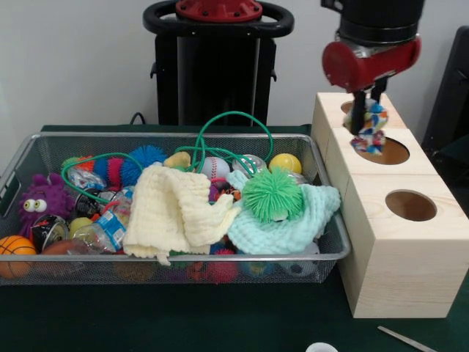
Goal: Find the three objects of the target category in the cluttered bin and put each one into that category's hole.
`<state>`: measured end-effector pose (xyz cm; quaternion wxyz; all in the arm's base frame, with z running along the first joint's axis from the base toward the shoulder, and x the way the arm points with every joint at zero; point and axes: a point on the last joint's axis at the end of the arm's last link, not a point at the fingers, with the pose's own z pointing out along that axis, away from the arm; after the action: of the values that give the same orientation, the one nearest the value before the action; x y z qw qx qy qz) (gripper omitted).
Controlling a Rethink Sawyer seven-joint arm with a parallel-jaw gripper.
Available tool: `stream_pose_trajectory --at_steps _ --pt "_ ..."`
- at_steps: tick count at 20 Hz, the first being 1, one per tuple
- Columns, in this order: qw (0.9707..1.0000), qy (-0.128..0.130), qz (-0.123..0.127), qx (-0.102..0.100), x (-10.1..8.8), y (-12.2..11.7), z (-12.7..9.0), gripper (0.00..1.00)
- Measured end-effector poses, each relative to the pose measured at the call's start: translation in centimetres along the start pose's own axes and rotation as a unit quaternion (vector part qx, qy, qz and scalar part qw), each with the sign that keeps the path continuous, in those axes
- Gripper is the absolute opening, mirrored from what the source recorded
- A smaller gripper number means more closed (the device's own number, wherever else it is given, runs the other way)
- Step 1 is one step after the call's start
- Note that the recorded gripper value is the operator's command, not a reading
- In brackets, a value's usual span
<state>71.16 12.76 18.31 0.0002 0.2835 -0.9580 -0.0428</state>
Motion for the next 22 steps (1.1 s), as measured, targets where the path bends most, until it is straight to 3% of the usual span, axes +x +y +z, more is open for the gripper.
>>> stream_pose_trajectory --at_steps 5,11,14,22 --pt "0.9985 -0.042 0.036 0.005 -2.5 -0.9 -0.9 0.0" --pt "0.995 -0.069 0.068 0.021 -4.1 -4.9 -0.9 0.0" --pt "0.993 -0.075 0.085 0.032 -4.0 -7.3 -0.1 0.0" --pt "0.9876 -0.103 0.1 0.063 -3.2 -9.8 2.5 0.0"
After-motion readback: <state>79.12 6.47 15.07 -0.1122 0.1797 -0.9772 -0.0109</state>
